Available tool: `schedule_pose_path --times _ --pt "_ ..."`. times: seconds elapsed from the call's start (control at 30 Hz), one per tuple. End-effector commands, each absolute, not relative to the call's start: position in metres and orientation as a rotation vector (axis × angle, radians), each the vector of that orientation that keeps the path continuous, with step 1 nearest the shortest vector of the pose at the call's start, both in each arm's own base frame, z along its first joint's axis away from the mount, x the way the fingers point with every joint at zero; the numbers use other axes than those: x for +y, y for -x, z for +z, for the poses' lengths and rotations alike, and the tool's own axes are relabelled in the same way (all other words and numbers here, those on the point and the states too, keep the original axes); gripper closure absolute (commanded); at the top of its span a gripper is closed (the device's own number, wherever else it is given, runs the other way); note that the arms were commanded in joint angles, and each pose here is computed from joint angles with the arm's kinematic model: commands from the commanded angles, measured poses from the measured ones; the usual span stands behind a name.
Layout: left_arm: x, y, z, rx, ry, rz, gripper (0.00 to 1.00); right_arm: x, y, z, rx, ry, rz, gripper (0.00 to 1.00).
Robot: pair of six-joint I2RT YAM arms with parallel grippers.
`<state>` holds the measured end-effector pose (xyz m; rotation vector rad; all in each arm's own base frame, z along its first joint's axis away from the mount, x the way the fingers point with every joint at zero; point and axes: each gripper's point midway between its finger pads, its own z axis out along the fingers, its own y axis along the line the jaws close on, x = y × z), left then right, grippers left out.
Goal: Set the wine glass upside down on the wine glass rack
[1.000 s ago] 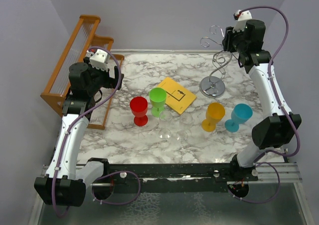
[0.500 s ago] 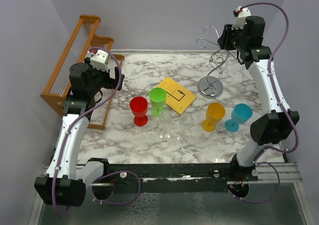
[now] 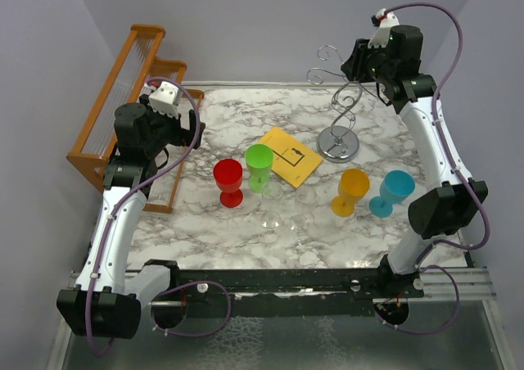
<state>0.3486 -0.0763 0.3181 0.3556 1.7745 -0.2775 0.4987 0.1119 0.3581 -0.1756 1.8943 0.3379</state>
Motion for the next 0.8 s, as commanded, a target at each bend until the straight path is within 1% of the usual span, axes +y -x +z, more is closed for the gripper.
schedule_pose_path --times 0.0,0.3,0.6,0.63,0.7,0.77 --pt "-0.081 -0.351 0.325 1.739 -0.383 -0.294 0.01 0.149 -0.494 0.406 1.759 0.206 0.495 0.99" --pt "-0.081 -0.350 0.324 1.738 -0.388 -0.294 0.01 0.151 -0.487 0.410 1.753 0.173 0.521 0.99" --pt "-0.083 -0.349 0.323 1.739 -0.396 -0.302 0.01 0.129 -0.493 0.394 1.773 0.167 0.361 0.99" --pt "-0.084 -0.348 0.322 1.739 -0.403 -0.307 0.01 0.125 -0.494 0.391 1.778 0.167 0.335 0.98" --pt "-0.087 -0.347 0.319 1.743 -0.417 -0.323 0.01 0.119 -0.494 0.384 1.785 0.181 0.283 0.92" --pt "-0.091 -0.345 0.316 1.745 -0.444 -0.344 0.01 0.114 -0.492 0.376 1.797 0.191 0.245 0.83"
